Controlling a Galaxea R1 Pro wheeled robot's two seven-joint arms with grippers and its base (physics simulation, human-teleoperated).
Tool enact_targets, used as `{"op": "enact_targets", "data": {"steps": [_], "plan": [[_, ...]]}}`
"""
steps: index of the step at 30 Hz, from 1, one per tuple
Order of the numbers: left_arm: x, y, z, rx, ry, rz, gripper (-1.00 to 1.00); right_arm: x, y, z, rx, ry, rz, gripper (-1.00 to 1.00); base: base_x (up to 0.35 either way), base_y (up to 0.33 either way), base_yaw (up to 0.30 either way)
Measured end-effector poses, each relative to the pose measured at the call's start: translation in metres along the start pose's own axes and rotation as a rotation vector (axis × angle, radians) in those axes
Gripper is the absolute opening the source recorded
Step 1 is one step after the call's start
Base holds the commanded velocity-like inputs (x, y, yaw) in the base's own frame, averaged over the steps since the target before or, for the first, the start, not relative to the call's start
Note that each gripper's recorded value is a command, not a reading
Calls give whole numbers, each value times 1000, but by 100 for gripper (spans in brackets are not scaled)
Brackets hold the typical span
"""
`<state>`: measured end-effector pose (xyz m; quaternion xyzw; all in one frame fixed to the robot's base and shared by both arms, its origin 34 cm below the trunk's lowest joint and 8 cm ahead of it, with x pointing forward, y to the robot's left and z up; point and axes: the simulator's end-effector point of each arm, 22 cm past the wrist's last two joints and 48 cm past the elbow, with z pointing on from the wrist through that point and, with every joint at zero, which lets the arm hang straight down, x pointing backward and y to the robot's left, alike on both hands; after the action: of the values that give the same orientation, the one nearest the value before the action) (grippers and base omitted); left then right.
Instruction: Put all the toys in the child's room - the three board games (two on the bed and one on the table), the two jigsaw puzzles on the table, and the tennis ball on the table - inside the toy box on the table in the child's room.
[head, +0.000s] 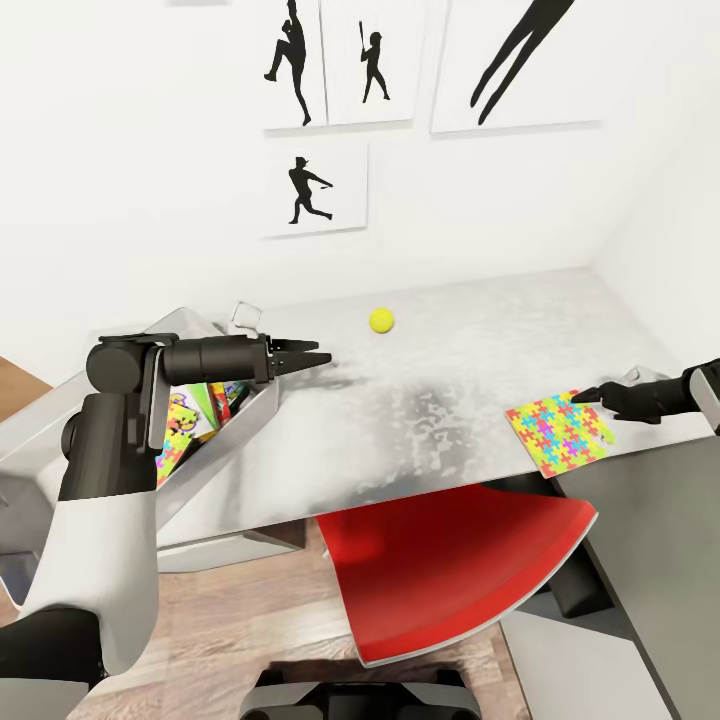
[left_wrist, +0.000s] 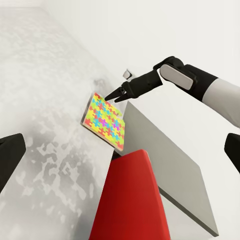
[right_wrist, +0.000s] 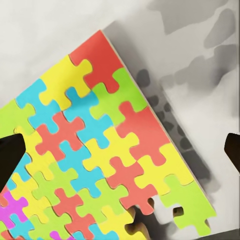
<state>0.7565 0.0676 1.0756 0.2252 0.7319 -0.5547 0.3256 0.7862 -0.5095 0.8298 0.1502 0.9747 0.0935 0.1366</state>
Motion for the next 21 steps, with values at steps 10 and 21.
{"op": "enact_targets", "data": {"steps": [10, 21], "plan": [[0, 0, 0, 1, 0, 0, 100, 0, -2, 0, 11, 1, 0, 100, 0, 0, 0], [0, 0, 0, 0, 0, 0, 100, 1, -2, 1, 12, 2, 0, 100, 0, 0, 0]]}}
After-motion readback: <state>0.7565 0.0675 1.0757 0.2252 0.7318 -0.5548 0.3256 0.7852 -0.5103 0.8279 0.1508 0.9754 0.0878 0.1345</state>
